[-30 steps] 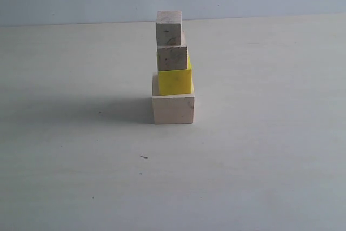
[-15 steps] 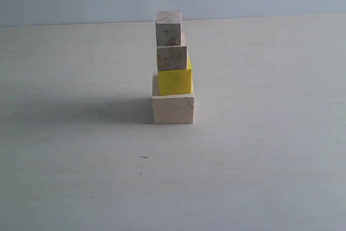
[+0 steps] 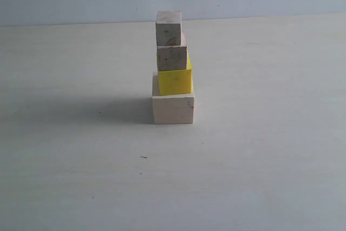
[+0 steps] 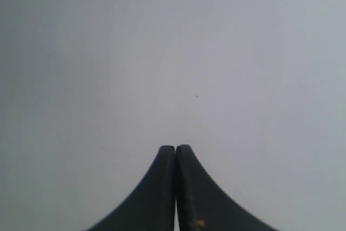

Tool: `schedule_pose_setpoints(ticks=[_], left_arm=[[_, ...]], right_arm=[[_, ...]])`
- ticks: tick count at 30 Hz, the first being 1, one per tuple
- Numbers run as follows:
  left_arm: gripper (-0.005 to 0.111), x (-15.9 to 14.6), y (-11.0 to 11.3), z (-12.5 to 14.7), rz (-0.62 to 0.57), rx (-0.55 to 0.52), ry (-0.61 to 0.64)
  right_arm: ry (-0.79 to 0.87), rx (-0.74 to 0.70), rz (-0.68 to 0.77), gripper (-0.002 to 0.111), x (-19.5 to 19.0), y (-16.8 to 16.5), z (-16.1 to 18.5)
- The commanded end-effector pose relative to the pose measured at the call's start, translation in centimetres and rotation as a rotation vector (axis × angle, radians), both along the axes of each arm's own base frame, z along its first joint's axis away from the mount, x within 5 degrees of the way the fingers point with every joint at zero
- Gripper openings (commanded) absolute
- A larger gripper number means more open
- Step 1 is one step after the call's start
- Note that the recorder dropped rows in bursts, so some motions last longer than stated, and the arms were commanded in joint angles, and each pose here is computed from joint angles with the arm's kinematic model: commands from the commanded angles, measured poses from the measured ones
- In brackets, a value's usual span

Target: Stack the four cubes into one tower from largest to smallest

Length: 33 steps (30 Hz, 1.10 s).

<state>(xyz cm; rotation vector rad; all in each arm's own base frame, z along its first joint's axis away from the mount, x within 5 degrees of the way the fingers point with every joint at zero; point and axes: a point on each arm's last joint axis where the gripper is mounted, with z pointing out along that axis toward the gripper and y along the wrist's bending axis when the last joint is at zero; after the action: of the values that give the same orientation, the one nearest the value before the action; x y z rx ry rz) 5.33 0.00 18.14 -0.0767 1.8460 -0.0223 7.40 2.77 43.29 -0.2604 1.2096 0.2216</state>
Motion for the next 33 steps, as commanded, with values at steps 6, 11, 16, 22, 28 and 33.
schedule_pose_setpoints(ticks=[6,11,16,22,28,33], left_arm=[[0.0,0.0,0.0,0.0,-0.005,-0.005,-0.011],[0.0,0.0,0.0,0.0,-0.005,-0.005,-0.011],[0.0,0.0,0.0,0.0,-0.005,-0.005,-0.011],[0.0,0.0,0.0,0.0,-0.005,-0.005,-0.011],[0.0,0.0,0.0,0.0,-0.005,-0.005,-0.011],[0.0,0.0,0.0,0.0,-0.005,-0.005,-0.011]], right_arm=[[0.0,-0.001,0.0,0.0,-0.1,0.0,-0.1],[0.0,-0.001,0.0,0.0,-0.1,0.0,-0.1],[0.025,0.048,0.044,0.0,-0.2,0.2,-0.2],[0.056,0.161,-0.009,0.0,0.3,-0.5,-1.5],[0.204,0.295,-0.204,0.0,0.9,-2.5,-5.9],[0.294,0.058,-0.237,0.0,0.6,-2.2,-8.7]])
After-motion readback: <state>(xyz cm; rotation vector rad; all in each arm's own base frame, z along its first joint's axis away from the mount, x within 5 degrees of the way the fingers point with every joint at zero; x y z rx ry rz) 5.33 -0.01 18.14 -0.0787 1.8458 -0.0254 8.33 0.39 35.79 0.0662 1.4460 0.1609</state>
